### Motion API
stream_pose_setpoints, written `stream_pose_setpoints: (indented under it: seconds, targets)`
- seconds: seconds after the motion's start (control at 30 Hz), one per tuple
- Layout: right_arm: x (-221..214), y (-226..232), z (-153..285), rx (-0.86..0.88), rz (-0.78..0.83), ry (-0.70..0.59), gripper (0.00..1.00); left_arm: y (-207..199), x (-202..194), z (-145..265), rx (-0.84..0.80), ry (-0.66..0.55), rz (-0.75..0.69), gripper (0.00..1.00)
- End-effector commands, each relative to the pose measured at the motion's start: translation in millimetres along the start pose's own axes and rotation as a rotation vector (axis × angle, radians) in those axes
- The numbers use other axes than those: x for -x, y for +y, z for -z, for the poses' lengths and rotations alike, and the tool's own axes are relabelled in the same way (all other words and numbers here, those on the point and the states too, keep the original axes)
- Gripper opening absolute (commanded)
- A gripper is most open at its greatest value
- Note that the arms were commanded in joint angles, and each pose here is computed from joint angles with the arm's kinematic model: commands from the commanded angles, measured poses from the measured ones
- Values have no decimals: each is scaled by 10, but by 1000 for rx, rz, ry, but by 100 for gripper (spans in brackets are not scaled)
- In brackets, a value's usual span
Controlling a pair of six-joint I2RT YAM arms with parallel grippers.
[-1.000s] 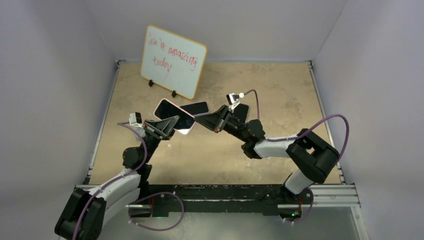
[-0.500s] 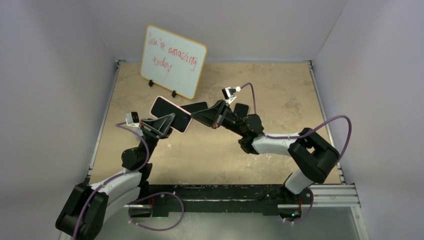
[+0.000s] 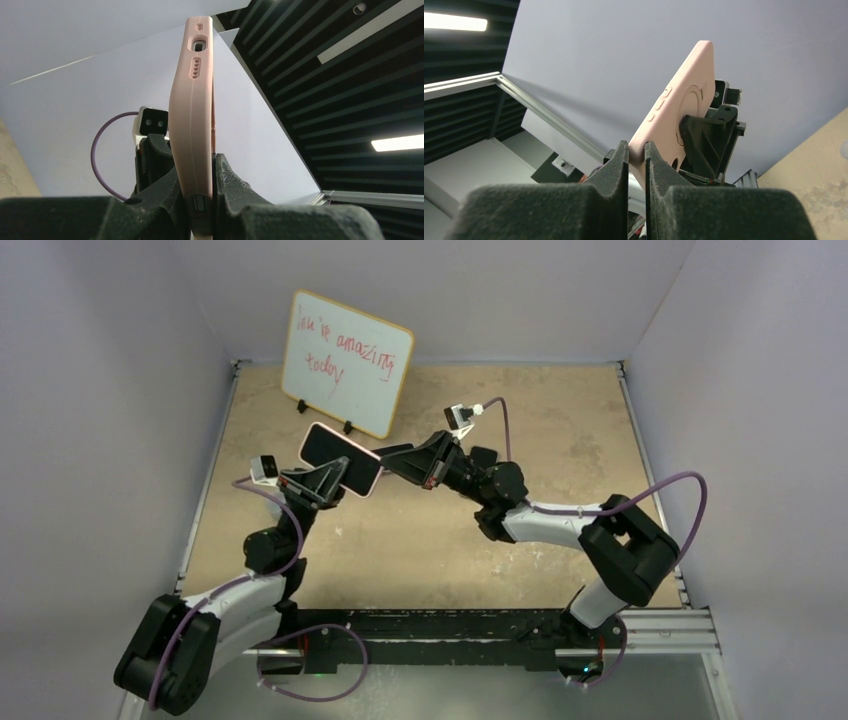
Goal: Take the phone out of the phone case
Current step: Remove the phone case from the phone.
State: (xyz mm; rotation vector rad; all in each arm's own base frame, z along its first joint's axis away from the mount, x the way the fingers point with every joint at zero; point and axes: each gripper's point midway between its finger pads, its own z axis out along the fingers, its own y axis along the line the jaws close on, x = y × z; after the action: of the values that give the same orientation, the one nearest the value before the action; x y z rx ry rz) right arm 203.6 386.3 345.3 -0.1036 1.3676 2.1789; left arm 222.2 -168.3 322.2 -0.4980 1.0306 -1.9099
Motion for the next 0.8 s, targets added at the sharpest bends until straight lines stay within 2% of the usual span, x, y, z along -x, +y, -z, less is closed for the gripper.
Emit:
stream_pose_setpoints:
  seconds: [0.0,0.23,0.37,0.6,0.77]
  targets:
    - [-448,1034,55,442,137,185,0,218,-441,43,66,249,-54,0]
    - [-561,988,1,454,124,255,0,126,-468,-12,9,271,-94,0]
    - [-624,767,77,376,122,279,0,99,-472,-1,-17,271,-94,0]
    - [-424,284,324,207,85,174,2,151,-445,38,-1,251,-136,0]
    - [-383,-10,407,106,36,141,12,191,-417,33,28,239,-188,0]
